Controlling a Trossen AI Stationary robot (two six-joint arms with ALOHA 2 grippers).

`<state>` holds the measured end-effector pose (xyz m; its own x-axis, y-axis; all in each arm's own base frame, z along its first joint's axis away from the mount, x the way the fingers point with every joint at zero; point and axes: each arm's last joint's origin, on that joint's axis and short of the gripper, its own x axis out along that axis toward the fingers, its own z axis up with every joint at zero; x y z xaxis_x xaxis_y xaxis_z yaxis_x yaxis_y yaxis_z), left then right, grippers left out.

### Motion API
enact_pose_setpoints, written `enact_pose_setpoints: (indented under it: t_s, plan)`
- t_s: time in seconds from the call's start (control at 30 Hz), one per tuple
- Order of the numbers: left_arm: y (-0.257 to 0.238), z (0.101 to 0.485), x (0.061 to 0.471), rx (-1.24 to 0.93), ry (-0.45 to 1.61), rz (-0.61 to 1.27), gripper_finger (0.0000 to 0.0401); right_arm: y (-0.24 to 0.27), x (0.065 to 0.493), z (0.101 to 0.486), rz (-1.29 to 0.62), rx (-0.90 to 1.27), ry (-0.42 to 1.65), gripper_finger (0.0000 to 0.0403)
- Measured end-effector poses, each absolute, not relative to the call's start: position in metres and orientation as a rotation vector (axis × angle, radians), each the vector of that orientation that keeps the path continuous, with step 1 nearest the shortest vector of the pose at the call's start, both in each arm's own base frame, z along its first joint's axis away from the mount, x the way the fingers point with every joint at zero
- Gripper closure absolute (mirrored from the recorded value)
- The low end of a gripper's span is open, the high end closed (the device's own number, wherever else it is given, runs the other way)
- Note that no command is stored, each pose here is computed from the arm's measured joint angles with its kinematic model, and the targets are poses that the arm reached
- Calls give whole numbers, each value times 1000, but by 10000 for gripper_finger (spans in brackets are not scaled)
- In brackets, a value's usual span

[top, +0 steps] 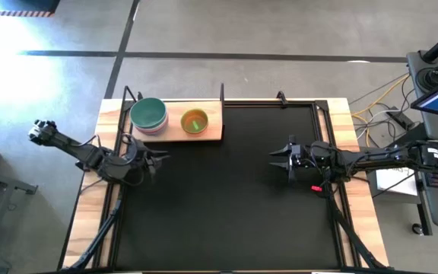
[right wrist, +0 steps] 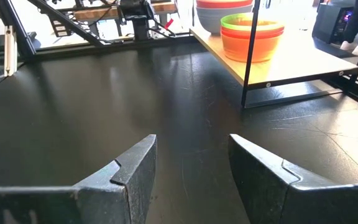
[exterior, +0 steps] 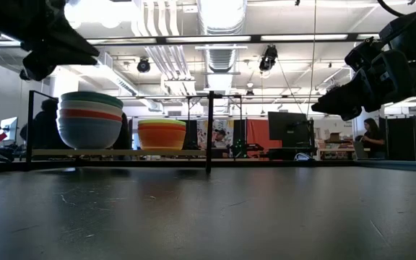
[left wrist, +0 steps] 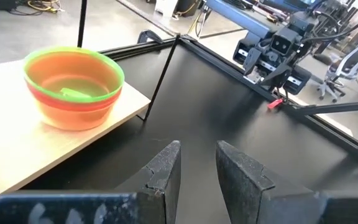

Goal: Place and stack bowls onto a shelf
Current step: Return to Home Position

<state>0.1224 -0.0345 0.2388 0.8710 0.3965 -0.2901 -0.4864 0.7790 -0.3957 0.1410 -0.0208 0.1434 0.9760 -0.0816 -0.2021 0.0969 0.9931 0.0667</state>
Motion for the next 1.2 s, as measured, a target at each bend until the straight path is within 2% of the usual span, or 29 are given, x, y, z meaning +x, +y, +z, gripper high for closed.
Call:
enact_pose_setpoints:
  t_s: [0.6,0.83,1.2]
  plan:
    - [-19,159,90,-501,168,471,317,-21,141,143,-90,76,201,216]
    - [-17,175,86,-576,79,411,317,-21,141,143,-90,76,201,216]
    - [-15,177,80,-633,1,390,317,-21,141,143,-90,76,200,216]
